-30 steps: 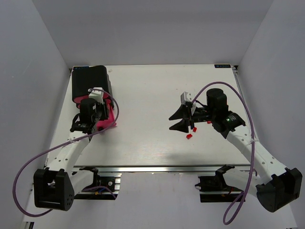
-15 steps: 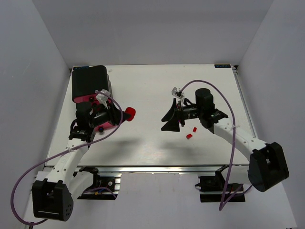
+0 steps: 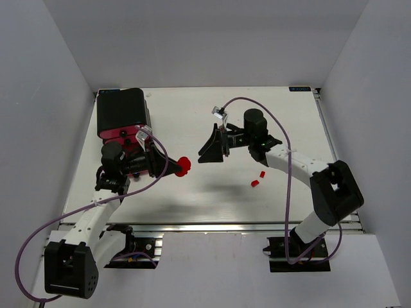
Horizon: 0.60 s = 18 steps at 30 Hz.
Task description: Sort the legos into containers by color
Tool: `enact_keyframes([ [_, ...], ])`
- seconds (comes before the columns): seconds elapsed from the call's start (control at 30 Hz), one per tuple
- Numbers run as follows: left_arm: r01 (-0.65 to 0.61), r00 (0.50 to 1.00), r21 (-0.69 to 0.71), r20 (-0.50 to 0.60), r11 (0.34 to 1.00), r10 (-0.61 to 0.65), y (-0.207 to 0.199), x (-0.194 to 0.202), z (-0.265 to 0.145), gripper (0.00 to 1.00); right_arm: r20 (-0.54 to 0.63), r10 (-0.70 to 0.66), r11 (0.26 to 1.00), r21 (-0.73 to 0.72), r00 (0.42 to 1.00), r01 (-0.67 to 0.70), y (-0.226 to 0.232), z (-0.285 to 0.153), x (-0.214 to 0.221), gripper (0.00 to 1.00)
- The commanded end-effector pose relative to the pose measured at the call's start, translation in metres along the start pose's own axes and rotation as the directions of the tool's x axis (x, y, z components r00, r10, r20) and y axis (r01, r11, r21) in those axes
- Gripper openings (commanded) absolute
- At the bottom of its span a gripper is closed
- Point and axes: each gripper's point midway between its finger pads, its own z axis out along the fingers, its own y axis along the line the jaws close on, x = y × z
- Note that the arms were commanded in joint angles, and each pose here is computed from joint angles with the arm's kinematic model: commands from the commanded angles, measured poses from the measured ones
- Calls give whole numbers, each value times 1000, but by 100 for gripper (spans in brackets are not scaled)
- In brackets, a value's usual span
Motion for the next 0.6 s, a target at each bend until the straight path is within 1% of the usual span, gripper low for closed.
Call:
enact_keyframes([
  [0.0,-9,999,65,-38,998,11,-14,7,0,23,-1,-18,997,-76,1000,18,15,14,-12,89],
  [0.27,7,999,40,-51,999,-5,-2,10,6,22,-38,-25,993,-113,999,20,24,32,-9,89],
  [0.33,-17,999,25,-48,1000,18,1,6,7,22,-41,-24,993,-114,999,19,24,35,-8,89],
  [0.37,-4,999,13,-54,1000,5,2,8,7,22,-41,-26,993,-114,999,21,25,35,-8,88],
  [0.5,-18,998,1,-53,1000,18,4,5,7,22,-53,-12,993,-115,999,6,24,36,-2,84],
  [0.57,-20,999,1,-50,1000,20,4,4,8,22,-61,-8,993,-115,998,1,23,38,1,80],
])
